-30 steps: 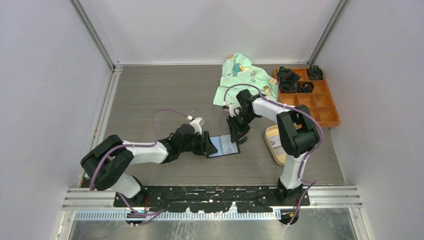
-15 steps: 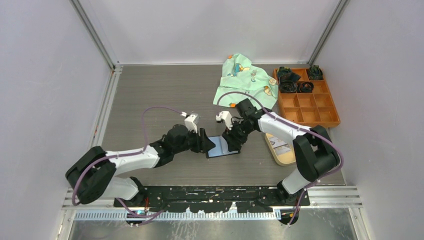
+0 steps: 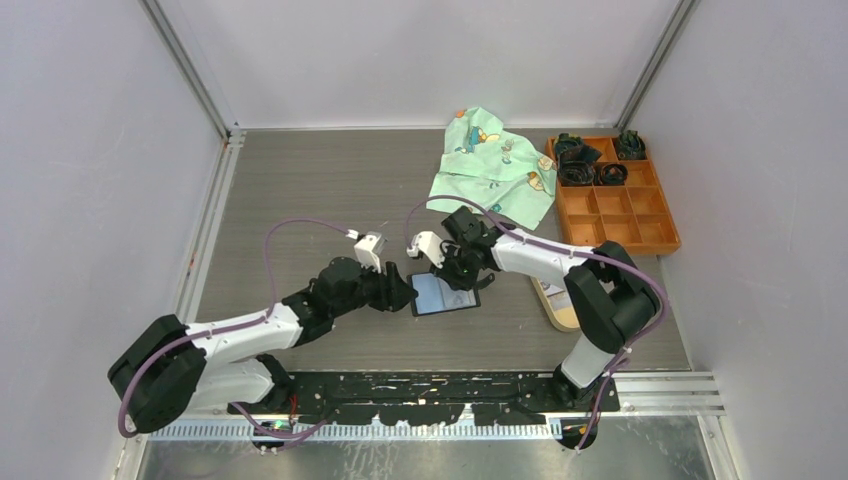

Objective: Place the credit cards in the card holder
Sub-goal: Turn over the card slot in the card holder.

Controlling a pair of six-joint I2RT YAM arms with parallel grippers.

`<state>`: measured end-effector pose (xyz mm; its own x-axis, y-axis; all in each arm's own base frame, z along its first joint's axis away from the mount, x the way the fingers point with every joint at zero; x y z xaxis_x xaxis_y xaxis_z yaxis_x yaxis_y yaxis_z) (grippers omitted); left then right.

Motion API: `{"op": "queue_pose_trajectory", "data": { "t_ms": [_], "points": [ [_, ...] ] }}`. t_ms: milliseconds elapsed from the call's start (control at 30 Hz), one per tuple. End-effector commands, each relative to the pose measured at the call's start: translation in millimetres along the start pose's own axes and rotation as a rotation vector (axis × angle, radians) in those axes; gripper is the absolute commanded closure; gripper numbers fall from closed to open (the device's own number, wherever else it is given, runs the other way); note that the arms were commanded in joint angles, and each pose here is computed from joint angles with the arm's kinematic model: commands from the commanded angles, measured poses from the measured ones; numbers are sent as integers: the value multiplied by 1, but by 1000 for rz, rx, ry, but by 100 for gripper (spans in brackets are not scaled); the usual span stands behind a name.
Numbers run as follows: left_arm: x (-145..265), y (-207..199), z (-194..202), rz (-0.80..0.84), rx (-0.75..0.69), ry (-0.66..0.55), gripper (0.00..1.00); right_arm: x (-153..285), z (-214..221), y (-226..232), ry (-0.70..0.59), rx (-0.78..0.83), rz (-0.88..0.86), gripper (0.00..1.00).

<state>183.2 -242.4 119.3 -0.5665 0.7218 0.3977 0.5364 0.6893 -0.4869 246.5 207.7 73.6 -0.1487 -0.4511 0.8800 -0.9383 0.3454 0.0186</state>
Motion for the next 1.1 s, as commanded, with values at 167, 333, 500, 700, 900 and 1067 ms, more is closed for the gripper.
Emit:
{"op": "queue_pose_trajectory", "data": {
  "t_ms": [167, 333, 500, 700, 900, 1067],
  "points": [
    [6, -6, -16, 19, -20, -68, 50, 14, -27, 13, -78, -77, -97, 86],
    [7, -8, -18, 34, -14, -75, 50, 29, -38, 20, -142, -139, -190, 85],
    [13, -9, -23, 38, -9, -105, 47, 33, -32, 5, -102, -171, -115, 80],
    [18, -6, -22, 29, -1, -127, 43, 18, -7, -10, 76, -241, -53, 69],
    [18, -4, -15, 35, 13, -116, 43, 7, -3, -8, 122, -288, -91, 69],
    [17, -4, -13, 42, 18, -108, 43, 0, -5, 3, 125, -325, -186, 69]
  ]
}}
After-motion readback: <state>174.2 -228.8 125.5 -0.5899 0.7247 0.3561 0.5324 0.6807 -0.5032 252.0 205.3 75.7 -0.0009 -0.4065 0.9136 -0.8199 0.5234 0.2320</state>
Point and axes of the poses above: each gripper's point midway between its finger pads, its own x axis back along the fingers, its own y axis along the line the jaws close on, z = x × y, the point moved 5 cm from there along x, back along the fingers, and after that the axes turned 4 degrees about -x, right-handed, at the moved point
